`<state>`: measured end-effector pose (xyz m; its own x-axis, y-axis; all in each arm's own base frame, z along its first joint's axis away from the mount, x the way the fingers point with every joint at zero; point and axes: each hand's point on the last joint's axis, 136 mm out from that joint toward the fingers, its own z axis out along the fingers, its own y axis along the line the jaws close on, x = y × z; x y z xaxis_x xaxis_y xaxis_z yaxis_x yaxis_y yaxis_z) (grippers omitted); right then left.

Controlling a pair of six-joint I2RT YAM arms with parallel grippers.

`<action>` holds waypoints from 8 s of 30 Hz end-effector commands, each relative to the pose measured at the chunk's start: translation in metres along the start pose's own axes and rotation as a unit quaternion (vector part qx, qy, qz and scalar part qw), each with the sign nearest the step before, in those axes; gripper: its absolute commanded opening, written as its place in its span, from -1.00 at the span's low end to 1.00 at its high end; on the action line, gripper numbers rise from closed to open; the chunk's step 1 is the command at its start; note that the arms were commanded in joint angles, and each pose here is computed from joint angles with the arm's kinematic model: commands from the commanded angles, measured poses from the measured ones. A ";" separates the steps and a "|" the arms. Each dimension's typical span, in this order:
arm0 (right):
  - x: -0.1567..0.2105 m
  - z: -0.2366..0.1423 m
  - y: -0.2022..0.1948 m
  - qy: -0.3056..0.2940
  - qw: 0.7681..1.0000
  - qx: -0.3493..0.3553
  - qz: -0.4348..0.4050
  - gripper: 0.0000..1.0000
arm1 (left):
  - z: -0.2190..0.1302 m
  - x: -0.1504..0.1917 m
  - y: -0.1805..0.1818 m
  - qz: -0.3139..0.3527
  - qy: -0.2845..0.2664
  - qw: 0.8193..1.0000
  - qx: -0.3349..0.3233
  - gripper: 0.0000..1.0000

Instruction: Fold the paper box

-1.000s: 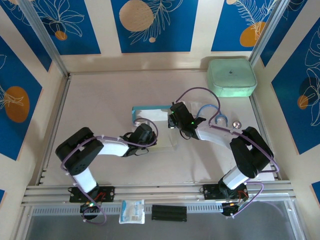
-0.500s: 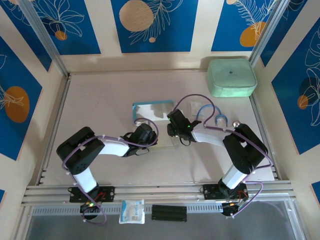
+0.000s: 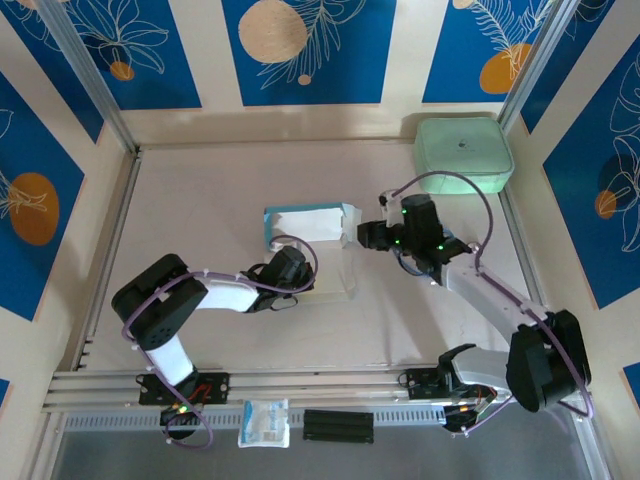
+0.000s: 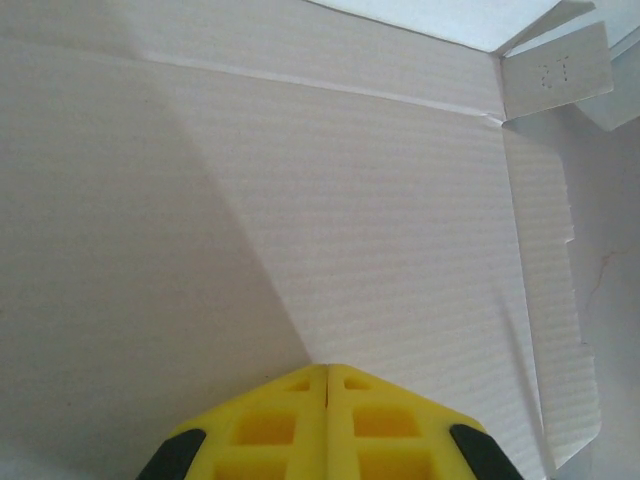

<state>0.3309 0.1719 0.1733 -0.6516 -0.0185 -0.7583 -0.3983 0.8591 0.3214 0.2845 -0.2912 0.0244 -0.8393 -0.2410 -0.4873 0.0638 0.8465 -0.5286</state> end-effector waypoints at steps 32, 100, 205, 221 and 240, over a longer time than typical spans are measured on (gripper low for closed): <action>0.019 0.072 0.002 0.113 0.946 -0.206 -0.223 -0.29 | 0.000 0.001 0.000 0.023 0.008 1.000 -0.014 -0.93; 0.033 0.109 0.030 0.162 0.956 -0.034 -0.242 -1.00 | -0.055 -0.129 0.000 0.426 0.218 0.877 -0.041 -0.03; 0.013 0.136 0.056 0.188 0.879 -0.322 -0.298 -0.37 | -0.040 -0.119 0.000 0.424 0.182 0.887 -0.014 -0.41; 0.014 0.141 0.076 0.175 0.856 -0.342 -0.346 -0.36 | -0.040 -0.119 -0.003 0.424 0.179 0.888 -0.007 -0.42; 0.007 0.176 0.074 0.194 0.923 -0.181 -0.277 -0.58 | -0.040 -0.119 -0.003 0.422 0.173 0.890 -0.007 -0.42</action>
<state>0.4076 0.3132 0.0954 -0.4058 -0.6637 -0.6284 -0.9090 0.3644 0.2022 0.3714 -0.2314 0.1056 -0.6500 0.6289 -0.4266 0.7048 0.7088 -0.0289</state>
